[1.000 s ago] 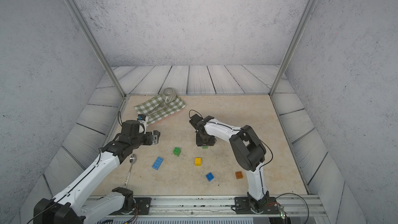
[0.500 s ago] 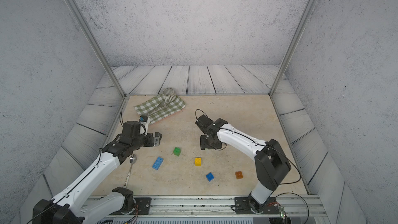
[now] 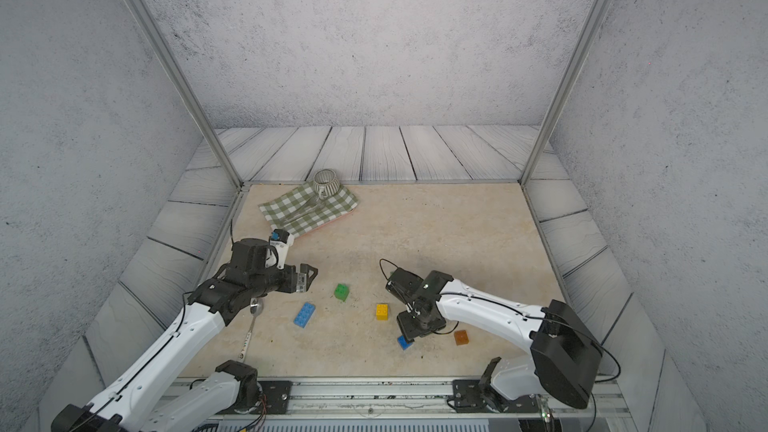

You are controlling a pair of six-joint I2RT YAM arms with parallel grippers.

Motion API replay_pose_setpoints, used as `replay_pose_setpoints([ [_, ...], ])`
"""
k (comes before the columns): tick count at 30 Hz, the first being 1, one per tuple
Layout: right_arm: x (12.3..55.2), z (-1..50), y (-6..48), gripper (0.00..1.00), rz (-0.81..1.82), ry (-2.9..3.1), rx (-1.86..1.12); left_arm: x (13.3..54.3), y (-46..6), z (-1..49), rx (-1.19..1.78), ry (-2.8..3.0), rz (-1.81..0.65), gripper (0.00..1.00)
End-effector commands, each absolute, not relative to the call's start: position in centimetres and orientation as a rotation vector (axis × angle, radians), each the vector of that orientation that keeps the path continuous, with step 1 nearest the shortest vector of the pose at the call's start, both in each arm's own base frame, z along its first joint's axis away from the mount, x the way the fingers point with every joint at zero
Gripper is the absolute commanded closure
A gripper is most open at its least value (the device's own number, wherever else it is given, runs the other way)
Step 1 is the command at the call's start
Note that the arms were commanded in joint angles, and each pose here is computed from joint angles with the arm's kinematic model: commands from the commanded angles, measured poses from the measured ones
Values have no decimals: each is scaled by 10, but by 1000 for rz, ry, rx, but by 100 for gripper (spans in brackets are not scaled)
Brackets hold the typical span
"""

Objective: Assemble the number 4 with lego
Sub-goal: Pick up the lego brick from the center of the board.

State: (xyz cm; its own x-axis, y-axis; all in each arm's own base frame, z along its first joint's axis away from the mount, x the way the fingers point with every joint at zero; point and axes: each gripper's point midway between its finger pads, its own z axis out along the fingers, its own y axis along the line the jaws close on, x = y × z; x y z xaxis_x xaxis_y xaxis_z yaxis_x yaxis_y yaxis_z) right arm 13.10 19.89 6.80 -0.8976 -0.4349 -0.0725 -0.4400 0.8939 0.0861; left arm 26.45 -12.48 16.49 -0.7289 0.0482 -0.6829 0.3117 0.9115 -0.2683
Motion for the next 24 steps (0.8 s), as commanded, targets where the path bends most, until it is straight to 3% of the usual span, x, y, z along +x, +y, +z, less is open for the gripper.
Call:
replay_pose_setpoints([
  [1,131,67,209,35,123,2960,-770,258,-126,158,264,2377,-485,0],
  [7,129,56,219,35,57,2960,-845,260,-123,157,255,2375,-462,0],
  [24,128,29,229,48,-35,2980,-905,260,-120,159,244,2370,-447,0],
])
